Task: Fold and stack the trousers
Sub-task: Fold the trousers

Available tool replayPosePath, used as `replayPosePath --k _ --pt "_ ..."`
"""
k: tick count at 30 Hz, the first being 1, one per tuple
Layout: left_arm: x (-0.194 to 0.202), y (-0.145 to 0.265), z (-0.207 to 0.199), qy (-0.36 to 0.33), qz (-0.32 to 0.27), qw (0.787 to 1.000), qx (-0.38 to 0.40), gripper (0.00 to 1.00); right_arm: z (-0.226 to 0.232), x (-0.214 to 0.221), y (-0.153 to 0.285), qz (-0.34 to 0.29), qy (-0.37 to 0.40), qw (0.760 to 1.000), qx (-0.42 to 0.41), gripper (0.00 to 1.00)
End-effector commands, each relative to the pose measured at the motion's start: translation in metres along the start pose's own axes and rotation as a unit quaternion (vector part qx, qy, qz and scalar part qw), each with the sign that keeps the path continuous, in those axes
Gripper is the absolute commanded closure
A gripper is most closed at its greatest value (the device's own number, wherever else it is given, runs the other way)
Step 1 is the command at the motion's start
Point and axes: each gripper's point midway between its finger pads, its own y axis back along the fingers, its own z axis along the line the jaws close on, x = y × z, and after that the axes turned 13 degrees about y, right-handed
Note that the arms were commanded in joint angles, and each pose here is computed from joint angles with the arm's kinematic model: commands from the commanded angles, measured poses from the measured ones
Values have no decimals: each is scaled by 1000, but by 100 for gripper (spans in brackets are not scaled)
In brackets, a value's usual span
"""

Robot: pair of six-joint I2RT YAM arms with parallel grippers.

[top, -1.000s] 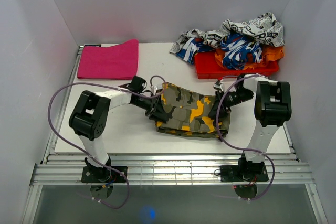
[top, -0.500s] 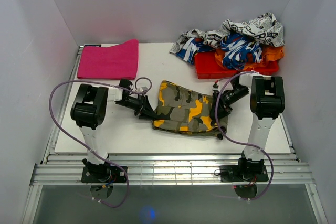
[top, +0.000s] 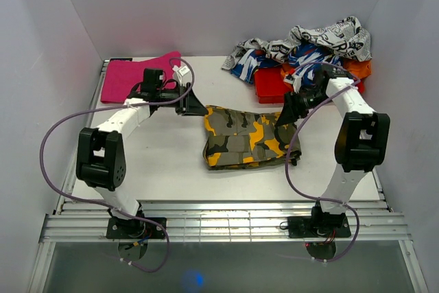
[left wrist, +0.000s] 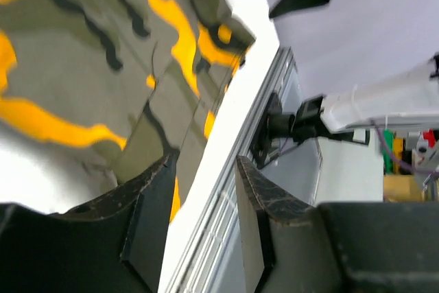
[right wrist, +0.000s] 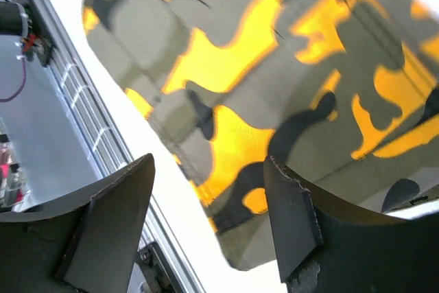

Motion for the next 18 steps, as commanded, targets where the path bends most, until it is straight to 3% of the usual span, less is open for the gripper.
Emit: replayPosePath --k 1,6,11,15,18 --pt "-41 -18 -10 -1 -45 999 16 49 15 -25 6 -56 19 998 -21 29" --pt "-62 -56 37 94 -62 994 3 49 8 34 -25 15 -79 993 -81 35" --pt "-56 -84 105 154 -34 987 -34 48 -21 85 -34 58 -144 987 -49 36" --pt "-69 -80 129 165 -37 984 -47 49 -35 99 -43 74 -151 985 -25 37" --pt "-94 -59 114 121 -55 991 -32 49 -32 90 -38 69 -135 988 -23 37"
